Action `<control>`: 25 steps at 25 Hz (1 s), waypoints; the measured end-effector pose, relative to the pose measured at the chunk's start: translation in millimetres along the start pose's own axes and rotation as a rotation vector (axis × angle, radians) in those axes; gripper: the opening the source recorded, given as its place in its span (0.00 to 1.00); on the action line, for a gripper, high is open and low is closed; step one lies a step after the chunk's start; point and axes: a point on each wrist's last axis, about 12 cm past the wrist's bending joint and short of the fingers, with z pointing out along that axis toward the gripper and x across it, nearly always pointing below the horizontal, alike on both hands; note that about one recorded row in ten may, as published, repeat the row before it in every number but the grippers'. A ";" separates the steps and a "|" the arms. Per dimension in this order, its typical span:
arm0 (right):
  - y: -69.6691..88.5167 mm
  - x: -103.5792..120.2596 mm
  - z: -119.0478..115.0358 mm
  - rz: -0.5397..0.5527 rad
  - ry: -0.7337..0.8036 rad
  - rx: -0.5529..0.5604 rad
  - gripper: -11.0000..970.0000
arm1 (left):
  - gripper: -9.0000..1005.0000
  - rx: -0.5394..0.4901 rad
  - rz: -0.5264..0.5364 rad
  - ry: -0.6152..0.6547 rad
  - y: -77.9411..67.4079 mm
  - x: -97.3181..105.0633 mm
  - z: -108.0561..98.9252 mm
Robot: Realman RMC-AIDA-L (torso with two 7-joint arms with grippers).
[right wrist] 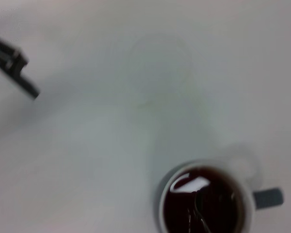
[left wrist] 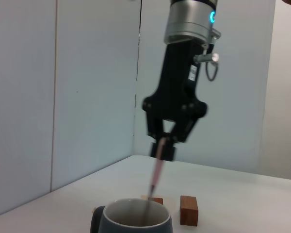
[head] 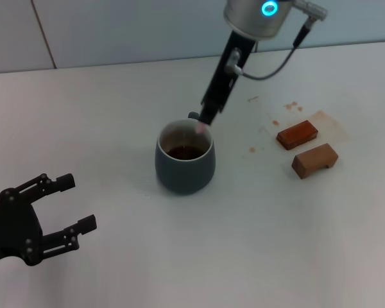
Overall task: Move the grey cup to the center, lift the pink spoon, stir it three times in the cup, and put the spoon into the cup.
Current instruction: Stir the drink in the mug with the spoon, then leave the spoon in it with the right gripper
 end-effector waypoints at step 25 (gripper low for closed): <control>-1.3 -1.7 2.6 -0.011 -0.041 0.088 0.37 | 0.82 0.005 0.006 -0.003 1.9 -2.0 2.4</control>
